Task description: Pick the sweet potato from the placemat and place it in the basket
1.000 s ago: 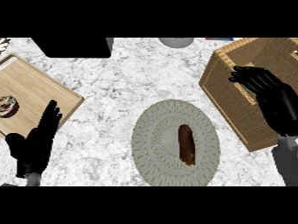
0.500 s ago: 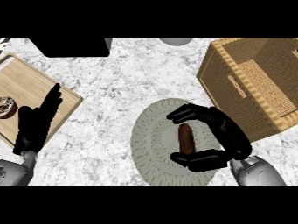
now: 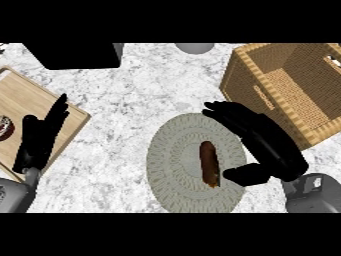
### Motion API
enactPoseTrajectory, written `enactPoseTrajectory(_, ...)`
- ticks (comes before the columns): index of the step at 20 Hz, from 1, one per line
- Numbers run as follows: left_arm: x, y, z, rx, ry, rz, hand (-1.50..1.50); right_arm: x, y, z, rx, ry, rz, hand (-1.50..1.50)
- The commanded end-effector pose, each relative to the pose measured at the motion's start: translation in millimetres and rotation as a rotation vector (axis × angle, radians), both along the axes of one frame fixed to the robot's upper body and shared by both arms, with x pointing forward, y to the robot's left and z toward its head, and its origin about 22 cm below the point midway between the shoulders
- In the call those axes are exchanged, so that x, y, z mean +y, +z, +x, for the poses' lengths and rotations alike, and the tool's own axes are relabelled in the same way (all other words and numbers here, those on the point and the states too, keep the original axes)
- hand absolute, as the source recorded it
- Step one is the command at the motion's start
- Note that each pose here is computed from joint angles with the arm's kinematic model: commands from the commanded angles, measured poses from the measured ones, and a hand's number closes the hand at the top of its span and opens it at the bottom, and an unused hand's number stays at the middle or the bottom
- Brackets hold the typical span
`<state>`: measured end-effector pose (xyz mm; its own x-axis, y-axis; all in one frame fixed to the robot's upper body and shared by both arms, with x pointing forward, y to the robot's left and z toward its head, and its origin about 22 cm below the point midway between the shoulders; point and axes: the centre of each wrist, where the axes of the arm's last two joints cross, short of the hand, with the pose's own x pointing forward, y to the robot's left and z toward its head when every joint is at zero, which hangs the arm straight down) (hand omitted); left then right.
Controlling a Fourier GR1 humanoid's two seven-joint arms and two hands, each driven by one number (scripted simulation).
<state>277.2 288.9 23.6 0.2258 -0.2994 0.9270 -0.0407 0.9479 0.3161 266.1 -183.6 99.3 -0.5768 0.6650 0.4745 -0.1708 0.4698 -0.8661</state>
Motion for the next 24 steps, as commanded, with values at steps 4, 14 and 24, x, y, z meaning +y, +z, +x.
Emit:
enactPoseTrajectory(4,7.1,1.5,-1.0,0.002,-0.010,0.017,0.00,7.7,37.2,-17.5,0.192,-0.040,-0.512,-1.50)
enactPoseTrajectory(14,-6.6,-2.6,11.7,-0.007,-0.019,0.004,0.00,33.3,89.4,-51.0,0.401,-0.018,-0.551,-1.50)
enactPoseTrajectory(24,-12.4,0.4,-0.6,-0.008,-0.042,-0.016,0.00,29.6,92.3,-48.6,0.298,-0.158,-0.484,-1.50)
